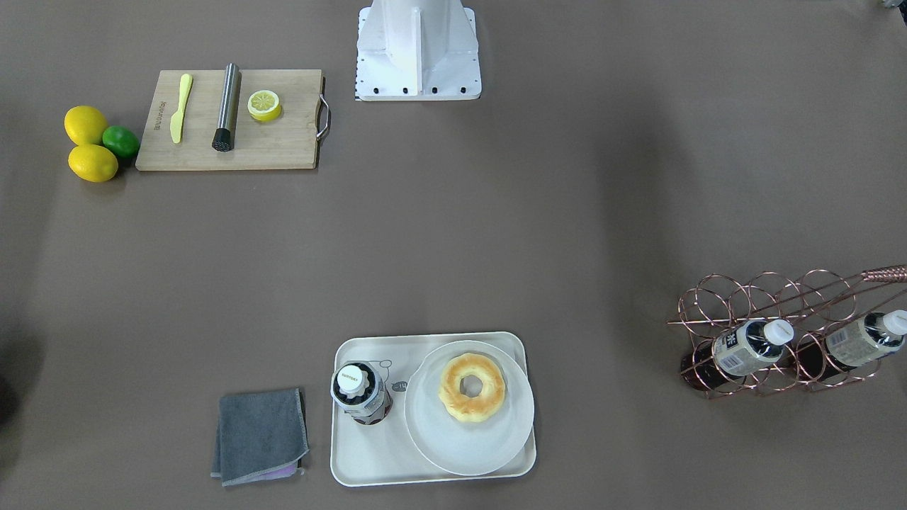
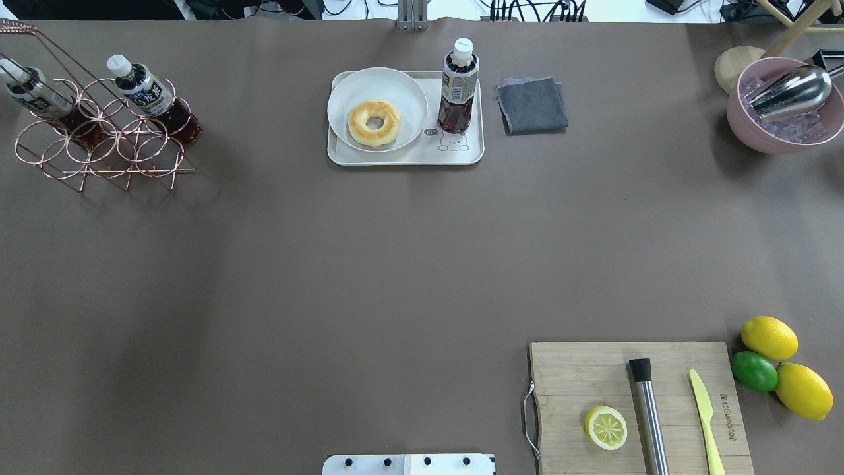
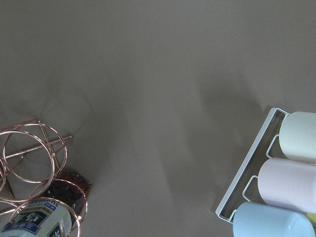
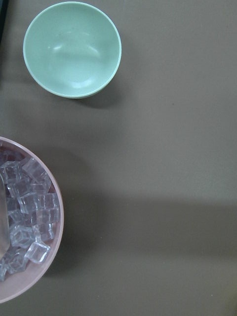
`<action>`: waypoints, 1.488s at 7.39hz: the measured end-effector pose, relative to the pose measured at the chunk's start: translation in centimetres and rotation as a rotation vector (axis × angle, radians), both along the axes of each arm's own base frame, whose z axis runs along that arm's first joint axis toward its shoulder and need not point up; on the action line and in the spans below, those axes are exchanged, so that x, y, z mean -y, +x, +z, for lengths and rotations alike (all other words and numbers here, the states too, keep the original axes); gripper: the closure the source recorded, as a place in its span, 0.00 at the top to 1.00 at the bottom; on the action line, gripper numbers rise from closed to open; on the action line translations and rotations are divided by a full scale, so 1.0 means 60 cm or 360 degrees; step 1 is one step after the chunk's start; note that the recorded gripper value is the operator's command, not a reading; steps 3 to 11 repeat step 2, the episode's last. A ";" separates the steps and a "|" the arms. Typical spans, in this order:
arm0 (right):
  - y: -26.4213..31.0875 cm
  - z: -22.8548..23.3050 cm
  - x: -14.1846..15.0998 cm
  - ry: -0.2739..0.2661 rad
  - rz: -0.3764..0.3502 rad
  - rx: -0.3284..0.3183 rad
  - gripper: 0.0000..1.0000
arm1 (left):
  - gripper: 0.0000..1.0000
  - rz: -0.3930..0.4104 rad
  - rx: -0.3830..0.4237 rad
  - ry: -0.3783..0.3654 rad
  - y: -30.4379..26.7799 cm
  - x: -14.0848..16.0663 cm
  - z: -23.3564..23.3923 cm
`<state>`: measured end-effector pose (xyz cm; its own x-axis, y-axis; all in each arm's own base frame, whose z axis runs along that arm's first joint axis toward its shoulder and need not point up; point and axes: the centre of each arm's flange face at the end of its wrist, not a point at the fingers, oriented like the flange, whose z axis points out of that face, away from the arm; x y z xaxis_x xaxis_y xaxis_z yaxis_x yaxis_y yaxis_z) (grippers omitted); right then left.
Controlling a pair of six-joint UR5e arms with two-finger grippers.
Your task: Place tea on tray
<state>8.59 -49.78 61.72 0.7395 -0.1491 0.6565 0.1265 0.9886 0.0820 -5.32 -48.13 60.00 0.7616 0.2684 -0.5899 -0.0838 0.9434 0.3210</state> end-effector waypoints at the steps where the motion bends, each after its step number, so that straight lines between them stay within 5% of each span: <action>1: 0.000 -0.004 0.001 0.0003 0.0005 0.0000 1.00 | 0.98 0.0000 0.0000 -0.0001 0.000 0.000 0.000; 11: 0.000 -0.007 0.001 0.0007 0.0008 0.0001 1.00 | 0.98 0.0001 0.0000 0.0001 0.001 0.001 -0.001</action>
